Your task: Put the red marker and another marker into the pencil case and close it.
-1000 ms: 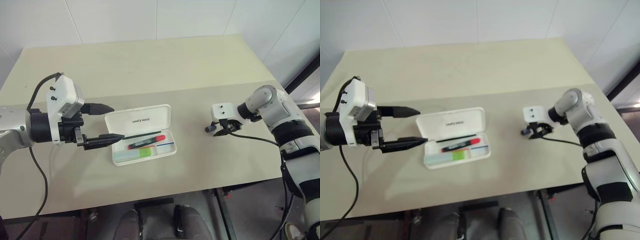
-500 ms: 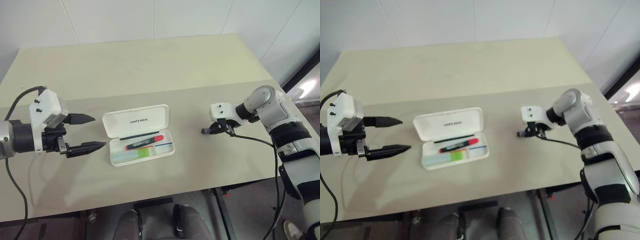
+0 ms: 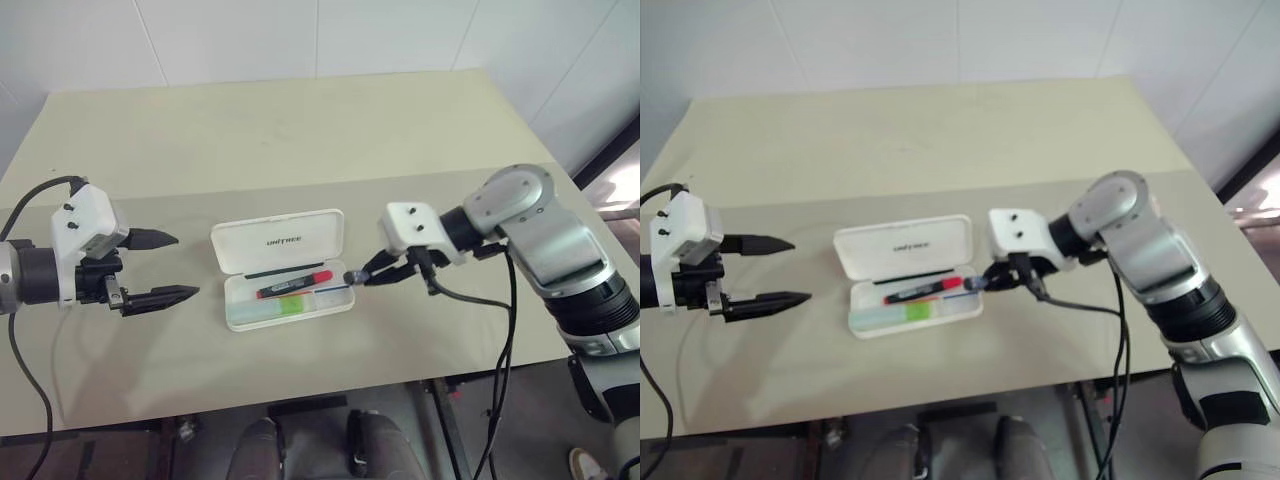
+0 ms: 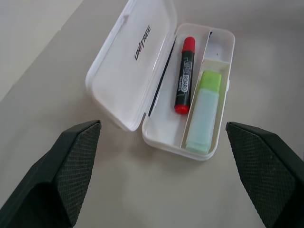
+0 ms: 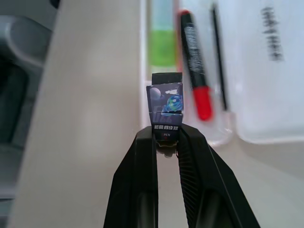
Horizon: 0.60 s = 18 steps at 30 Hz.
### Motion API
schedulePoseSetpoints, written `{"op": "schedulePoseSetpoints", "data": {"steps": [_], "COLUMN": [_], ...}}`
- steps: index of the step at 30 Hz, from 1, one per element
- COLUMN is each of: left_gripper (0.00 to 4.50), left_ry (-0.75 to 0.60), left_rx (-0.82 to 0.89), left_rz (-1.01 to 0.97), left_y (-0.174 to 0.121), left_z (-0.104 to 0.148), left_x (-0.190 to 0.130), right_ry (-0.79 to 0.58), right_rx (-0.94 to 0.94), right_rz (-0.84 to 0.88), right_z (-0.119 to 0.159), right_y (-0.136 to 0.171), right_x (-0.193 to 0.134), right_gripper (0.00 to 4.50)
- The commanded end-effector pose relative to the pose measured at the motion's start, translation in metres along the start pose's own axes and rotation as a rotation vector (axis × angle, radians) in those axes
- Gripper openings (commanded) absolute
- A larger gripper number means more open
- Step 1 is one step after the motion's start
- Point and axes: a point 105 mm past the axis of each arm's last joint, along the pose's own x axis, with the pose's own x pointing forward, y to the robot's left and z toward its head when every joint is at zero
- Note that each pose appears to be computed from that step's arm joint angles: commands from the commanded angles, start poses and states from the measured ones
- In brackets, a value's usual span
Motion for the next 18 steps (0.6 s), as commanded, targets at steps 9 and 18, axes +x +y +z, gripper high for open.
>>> {"op": "schedulePoseSetpoints", "data": {"steps": [9, 18], "left_gripper": [4.50, 4.50], "left_ry": [-0.054, -0.065], "left_rx": [0.085, 0.080], "left_rz": [-0.048, -0.068], "left_y": [-0.002, -0.008], "left_z": [0.017, 0.017], "left_x": [0.007, 0.008], "right_ry": [-0.014, 0.000], "right_rx": [-0.009, -0.029], "right_rz": [0.001, 0.013], "right_z": [0.004, 0.001], "right_y": [-0.013, -0.018], "right_x": [0.032, 0.045], "right_gripper": [0.29, 0.29]}}
